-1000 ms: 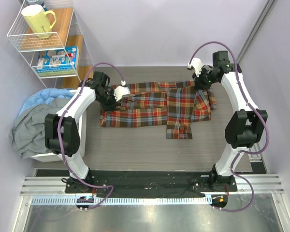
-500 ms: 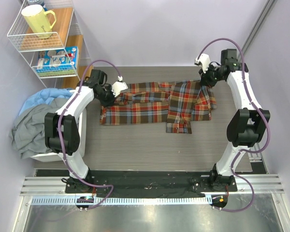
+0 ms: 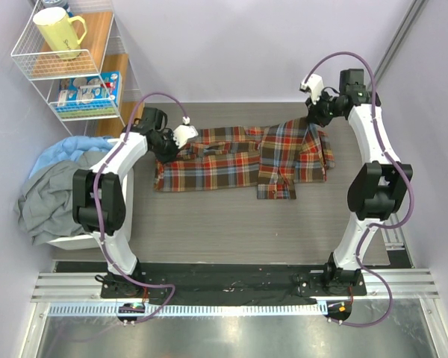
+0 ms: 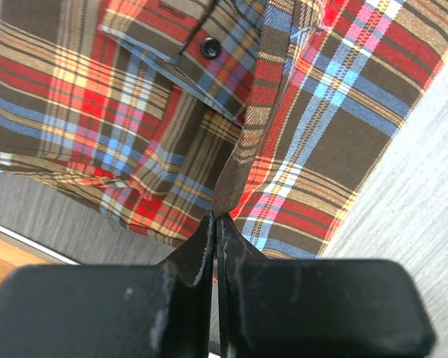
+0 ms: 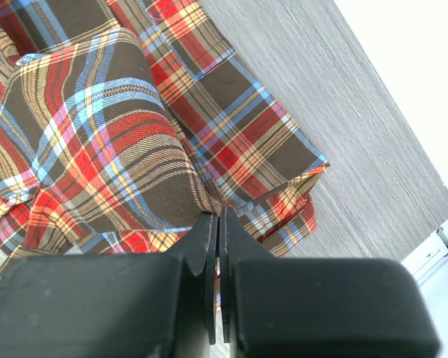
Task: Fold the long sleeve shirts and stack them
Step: Fold the shirt
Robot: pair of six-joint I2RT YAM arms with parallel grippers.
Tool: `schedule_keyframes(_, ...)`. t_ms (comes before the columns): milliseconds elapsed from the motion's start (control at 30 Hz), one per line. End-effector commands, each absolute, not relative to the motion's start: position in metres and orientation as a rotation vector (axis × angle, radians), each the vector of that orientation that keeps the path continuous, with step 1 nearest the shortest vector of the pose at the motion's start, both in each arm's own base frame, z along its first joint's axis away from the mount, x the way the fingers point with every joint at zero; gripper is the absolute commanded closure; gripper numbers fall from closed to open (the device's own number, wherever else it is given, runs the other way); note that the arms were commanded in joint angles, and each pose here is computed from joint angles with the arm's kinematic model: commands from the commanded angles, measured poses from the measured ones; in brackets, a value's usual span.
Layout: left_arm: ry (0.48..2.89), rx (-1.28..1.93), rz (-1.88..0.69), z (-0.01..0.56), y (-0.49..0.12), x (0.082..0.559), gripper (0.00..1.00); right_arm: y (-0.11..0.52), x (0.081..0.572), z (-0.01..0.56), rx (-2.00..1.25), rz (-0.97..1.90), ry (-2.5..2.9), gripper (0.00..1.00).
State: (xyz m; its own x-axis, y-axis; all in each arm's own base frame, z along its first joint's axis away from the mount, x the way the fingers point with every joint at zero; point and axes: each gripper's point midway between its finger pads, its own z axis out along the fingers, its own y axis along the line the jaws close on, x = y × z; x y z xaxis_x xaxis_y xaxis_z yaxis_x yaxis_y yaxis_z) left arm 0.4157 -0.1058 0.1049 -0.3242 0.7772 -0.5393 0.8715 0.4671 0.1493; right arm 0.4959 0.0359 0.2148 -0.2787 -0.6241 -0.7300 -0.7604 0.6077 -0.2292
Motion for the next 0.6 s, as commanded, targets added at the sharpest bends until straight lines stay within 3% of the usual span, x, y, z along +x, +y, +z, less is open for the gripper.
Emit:
schedule_keyframes(0,2.123,1.312,-0.163,0.118,-0.103,0.439,1.0,0.038,0.513,0.235,-1.086,0.169,1.921,0.99)
schedule_keyframes(567,2.112,1.255,-0.094,0.125,-0.098,0.458,1.0,0.037,0.534,0.27,-1.036,0.114,1.838,0.99)
